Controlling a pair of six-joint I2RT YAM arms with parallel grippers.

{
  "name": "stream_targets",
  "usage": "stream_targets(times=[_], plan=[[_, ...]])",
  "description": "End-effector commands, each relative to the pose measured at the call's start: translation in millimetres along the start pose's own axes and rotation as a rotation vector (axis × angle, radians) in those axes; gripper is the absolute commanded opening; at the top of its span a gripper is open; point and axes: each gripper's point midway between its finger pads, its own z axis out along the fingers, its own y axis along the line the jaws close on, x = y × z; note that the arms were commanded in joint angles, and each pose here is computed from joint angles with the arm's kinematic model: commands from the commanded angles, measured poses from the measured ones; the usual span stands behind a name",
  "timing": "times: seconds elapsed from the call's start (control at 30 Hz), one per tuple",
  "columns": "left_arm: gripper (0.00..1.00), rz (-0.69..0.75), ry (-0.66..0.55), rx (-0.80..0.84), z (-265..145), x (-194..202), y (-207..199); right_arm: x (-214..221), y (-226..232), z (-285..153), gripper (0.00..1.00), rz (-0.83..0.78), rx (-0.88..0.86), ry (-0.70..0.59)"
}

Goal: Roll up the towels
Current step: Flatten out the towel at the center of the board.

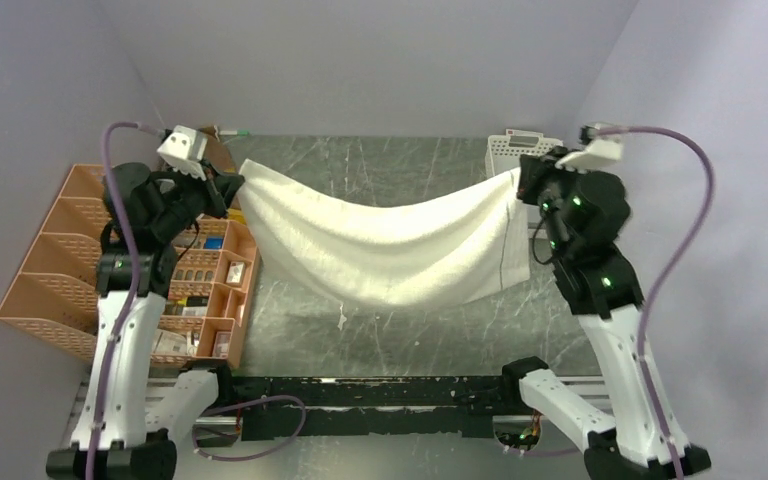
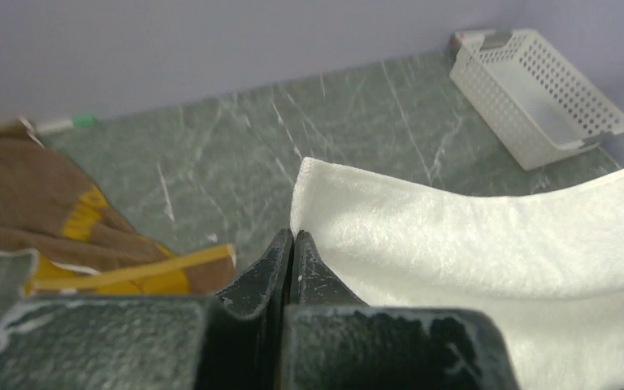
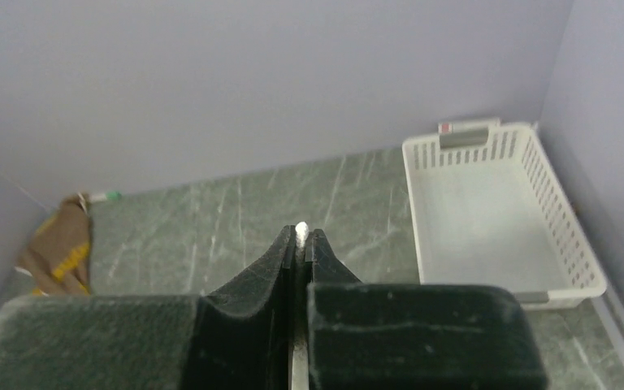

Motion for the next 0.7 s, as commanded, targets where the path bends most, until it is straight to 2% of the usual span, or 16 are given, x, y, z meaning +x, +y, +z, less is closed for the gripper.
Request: stream_targets(times=[0.0, 0.17, 0.3, 0.4, 0.5, 0.53, 0.6, 0.67], plan=[[0.07, -0.110, 0.126, 0.016, 31.3, 53.0, 13.4, 74.2, -0.5, 45.2, 0.00, -0.006, 0.032, 0.184], [0.07, -0.190, 0.180, -0.050, 79.7, 100.0, 48.0, 140.9, 1.4, 110.7, 0.00, -0.023, 0.057, 0.299], [0.07, -0.241, 0.262, -0.058, 128.1, 150.1, 73.9, 220.6, -11.7, 176.1, 0.00, 0.016, 0.088, 0.431], [0.07, -0.273, 0.301, -0.072, 170.0, 173.5, 96.6, 262.2, -17.7, 223.4, 0.00, 0.043, 0.090, 0.500], [0.07, -0.253, 0.301, -0.081, 220.5, 175.5, 125.2, 287.0, -20.8, 274.5, 0.00, 0.029, 0.085, 0.537], [0.08, -0.251, 0.324, -0.076, 239.5, 188.7, 135.4, 289.5, -20.0, 298.3, 0.12, 0.019, 0.073, 0.528], [0.19, -0.214, 0.329, -0.081, 266.7, 187.8, 153.1, 297.4, -26.2, 329.0, 0.36, -0.015, 0.075, 0.520], [0.31, -0.172, 0.323, -0.107, 287.6, 182.6, 172.6, 299.8, -34.3, 351.8, 0.55, -0.057, 0.073, 0.509]])
